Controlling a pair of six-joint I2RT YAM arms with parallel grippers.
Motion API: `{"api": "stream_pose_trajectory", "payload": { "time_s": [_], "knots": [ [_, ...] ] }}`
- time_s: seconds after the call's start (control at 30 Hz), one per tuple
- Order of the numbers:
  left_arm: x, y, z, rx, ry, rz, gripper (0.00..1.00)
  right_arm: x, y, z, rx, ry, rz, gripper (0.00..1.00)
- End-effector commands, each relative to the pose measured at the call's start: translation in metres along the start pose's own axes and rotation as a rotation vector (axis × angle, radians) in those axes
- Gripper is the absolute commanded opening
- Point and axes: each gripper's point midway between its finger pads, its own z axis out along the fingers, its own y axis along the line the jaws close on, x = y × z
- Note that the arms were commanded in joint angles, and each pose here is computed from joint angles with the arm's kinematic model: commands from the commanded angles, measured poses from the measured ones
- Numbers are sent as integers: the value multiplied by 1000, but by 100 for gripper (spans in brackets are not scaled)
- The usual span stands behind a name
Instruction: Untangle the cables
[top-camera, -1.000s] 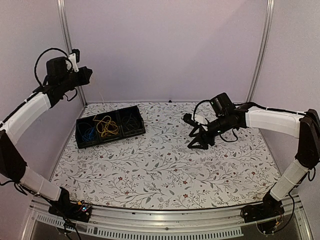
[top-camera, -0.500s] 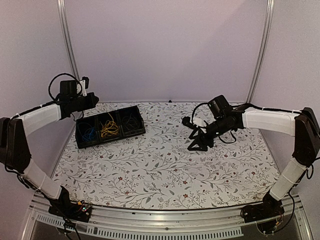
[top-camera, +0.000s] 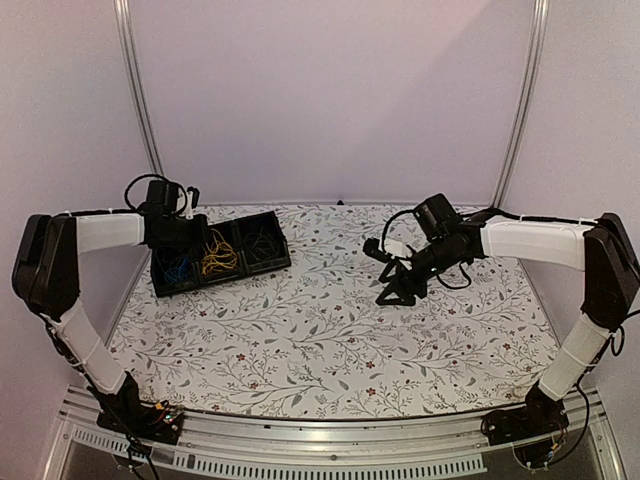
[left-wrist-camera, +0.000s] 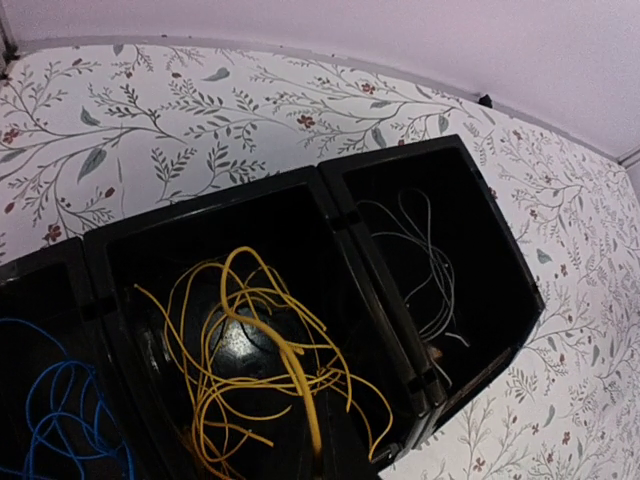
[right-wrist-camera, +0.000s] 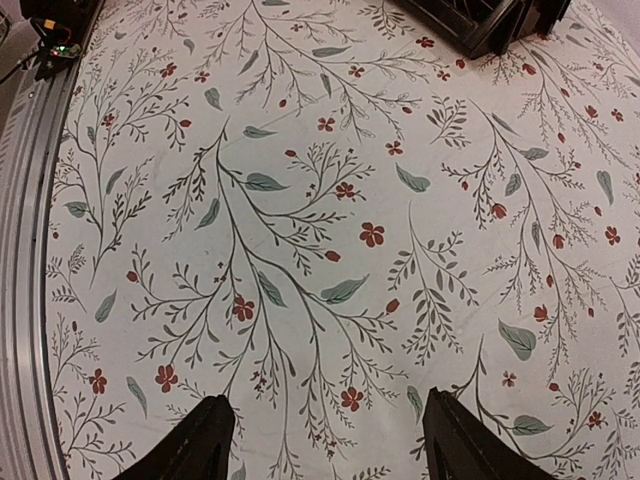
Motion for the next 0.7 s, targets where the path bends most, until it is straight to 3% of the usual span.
{"api": "stream_pose_trajectory", "payload": {
  "time_s": [0.0, 0.27, 0.47, 0.67],
  "knots": [
    [14, -5, 13, 3, 72, -13, 0, 1, -2, 1, -3, 7, -2, 69],
    [33, 0, 29, -7, 151, -15, 0, 1, -2, 0, 0, 11, -5, 70],
    [18, 1, 14, -68, 124, 15, 26, 0, -2, -2, 2, 9, -9, 70],
    [-10, -9, -26, -97, 52, 52, 35, -2, -8, -7, 43, 16, -22, 70]
  ]
}}
